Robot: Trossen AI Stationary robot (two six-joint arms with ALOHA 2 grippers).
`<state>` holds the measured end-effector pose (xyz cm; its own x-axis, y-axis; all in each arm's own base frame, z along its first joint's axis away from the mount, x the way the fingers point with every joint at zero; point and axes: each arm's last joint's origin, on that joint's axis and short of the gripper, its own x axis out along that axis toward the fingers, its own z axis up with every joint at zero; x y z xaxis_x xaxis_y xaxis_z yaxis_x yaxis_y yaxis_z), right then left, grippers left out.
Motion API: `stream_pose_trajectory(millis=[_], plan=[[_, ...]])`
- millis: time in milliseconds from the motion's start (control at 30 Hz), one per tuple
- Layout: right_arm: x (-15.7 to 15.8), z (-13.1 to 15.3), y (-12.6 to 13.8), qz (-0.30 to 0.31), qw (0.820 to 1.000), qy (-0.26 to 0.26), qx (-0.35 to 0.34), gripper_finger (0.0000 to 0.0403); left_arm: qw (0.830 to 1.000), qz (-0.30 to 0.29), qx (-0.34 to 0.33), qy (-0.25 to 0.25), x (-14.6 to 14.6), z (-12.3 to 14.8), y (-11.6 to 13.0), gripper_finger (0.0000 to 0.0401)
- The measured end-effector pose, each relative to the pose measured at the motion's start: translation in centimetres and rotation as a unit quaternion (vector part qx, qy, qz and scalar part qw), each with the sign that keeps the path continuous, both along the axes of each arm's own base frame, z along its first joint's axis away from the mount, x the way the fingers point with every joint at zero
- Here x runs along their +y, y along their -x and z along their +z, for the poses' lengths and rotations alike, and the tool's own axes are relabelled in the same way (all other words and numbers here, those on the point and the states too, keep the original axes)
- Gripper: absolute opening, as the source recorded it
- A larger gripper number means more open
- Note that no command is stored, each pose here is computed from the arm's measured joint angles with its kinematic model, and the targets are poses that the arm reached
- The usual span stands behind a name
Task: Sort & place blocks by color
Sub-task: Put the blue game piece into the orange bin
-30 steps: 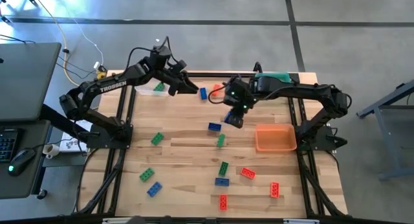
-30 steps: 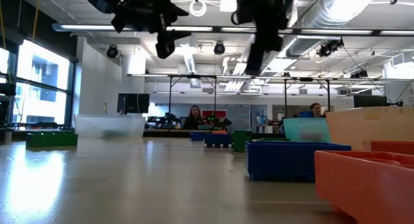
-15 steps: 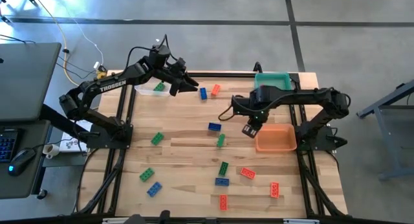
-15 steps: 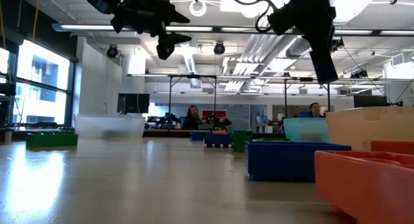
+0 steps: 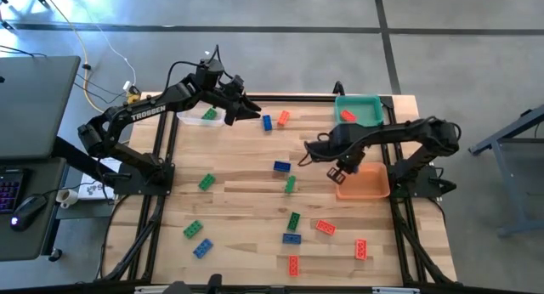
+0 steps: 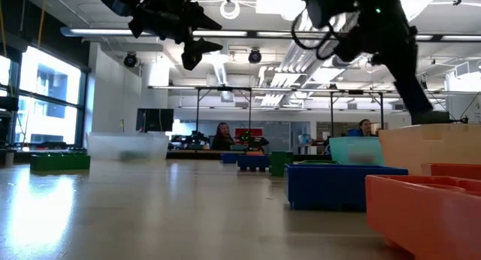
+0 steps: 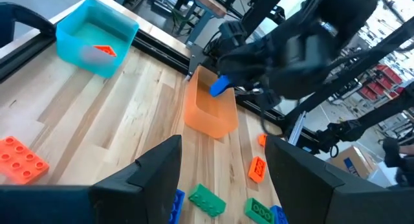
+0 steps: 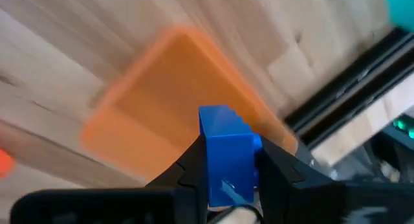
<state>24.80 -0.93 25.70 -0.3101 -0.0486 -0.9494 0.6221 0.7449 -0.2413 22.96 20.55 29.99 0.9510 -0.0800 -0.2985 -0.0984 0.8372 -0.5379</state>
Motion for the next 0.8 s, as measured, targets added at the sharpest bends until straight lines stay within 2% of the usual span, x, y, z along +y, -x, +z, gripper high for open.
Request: stream_pose_trajectory(millis=[133, 300, 533, 800], plan=[[0.5, -1.8, 1.0, -0.006, 0.998, -0.04, 0.041, 0.0074, 1.0, 0.001, 0.0, 0.0, 0.0, 0.0, 0.0, 0.021], [1.0, -3.6, 2.0, 0.017, 0.995, -0.059, 0.074, 0.0072, 1.0, 0.002, 0.001, 0.002, 0.0, 0.0, 0.0, 0.021], [1.0, -6.1, 2.1, 0.035, 0.995, -0.087, 0.04, 0.0074, 1.0, 0.003, 0.001, 0.003, 0.0, 0.0, 0.0, 0.021], [1.1, -7.6, 2.9, 0.046, 0.992, -0.106, 0.052, 0.0078, 1.0, 0.002, 0.001, 0.003, 0.0, 0.0, 0.0, 0.021]])
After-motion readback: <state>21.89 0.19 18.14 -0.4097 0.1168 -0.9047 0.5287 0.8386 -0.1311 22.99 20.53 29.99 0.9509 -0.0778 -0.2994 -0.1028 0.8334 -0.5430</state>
